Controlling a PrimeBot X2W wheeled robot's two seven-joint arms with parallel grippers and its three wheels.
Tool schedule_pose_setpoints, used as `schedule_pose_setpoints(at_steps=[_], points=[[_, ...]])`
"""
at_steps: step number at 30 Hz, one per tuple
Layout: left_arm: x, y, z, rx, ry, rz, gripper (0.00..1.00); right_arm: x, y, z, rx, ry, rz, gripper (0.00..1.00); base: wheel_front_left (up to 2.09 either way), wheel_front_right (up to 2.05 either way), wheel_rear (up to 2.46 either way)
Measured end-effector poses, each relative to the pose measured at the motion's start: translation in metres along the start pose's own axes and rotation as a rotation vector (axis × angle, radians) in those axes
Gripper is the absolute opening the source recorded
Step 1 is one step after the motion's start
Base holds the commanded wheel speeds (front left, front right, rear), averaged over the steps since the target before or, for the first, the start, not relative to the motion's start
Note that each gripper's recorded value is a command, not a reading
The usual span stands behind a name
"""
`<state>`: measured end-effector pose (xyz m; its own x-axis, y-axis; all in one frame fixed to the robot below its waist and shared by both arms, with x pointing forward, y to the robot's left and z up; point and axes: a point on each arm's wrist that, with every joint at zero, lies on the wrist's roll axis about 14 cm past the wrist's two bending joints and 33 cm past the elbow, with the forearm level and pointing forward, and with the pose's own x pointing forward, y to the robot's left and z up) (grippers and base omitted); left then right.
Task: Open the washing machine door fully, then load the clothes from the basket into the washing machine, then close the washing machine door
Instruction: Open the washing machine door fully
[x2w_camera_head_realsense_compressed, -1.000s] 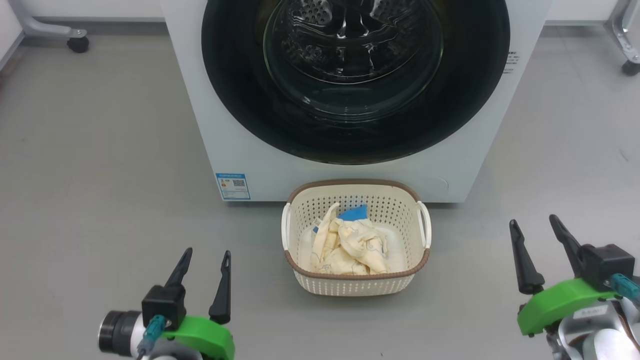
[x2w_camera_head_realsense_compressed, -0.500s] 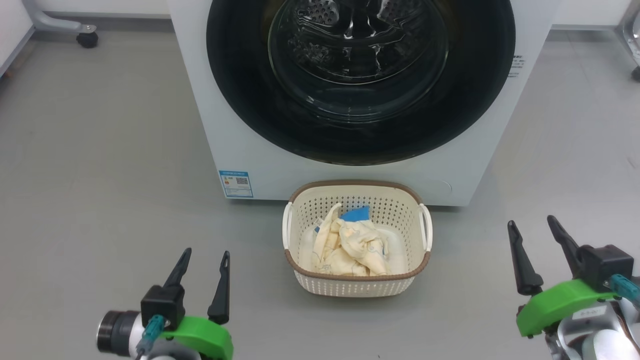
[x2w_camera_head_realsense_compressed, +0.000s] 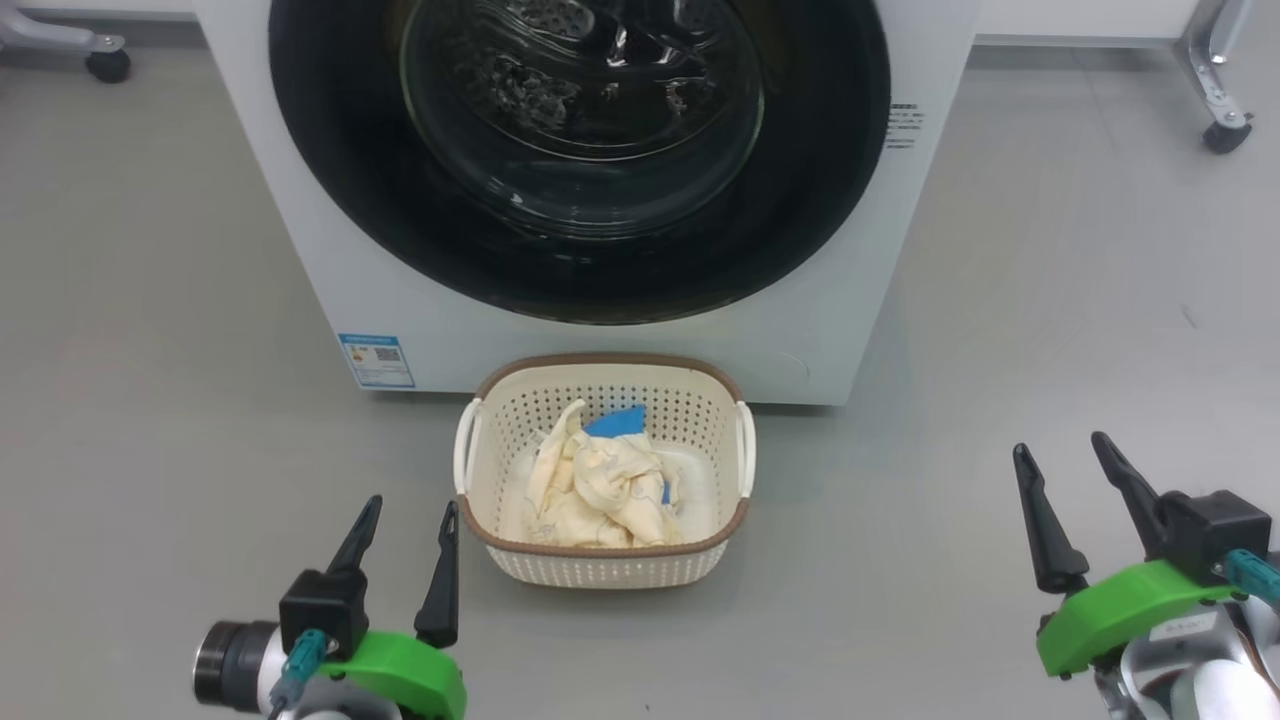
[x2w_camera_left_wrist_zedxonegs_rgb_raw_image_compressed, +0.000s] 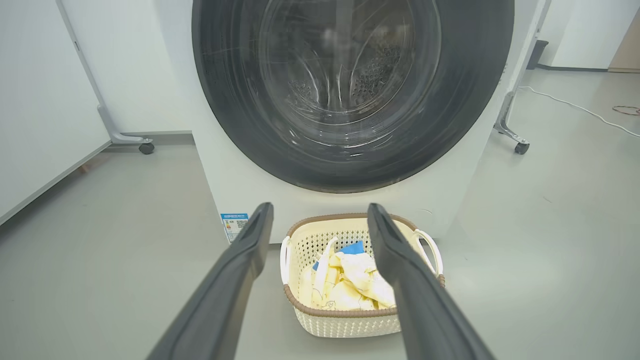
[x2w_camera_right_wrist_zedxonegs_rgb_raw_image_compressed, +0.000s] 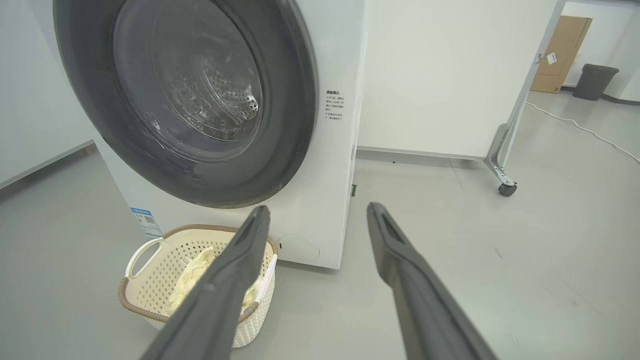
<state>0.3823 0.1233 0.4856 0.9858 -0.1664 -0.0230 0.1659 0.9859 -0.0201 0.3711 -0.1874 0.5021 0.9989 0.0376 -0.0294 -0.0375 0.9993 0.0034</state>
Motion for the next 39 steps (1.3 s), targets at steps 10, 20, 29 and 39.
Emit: schedule_pose_setpoints(at_steps=[10,20,29,39], points=[[0.005,-0.005,-0.003,-0.001,0.010,-0.018,1.00,-0.002,-0.007,-0.006,0.006,0.011,-0.021,1.00,1.23,1.23,-2.46],[0.013,-0.010,0.003,-0.010,-0.008,-0.038,1.00,-0.005,-0.015,-0.010,0.011,0.018,-0.044,1.00,0.80,0.80,-1.59],[0.015,-0.012,0.002,-0.010,-0.007,-0.043,1.00,-0.005,-0.017,-0.010,0.011,0.019,-0.051,1.00,0.11,0.11,-0.23],[0.015,-0.011,0.002,-0.011,-0.006,-0.040,1.00,-0.004,-0.016,-0.011,0.011,0.022,-0.047,1.00,0.00,0.00,0.00]])
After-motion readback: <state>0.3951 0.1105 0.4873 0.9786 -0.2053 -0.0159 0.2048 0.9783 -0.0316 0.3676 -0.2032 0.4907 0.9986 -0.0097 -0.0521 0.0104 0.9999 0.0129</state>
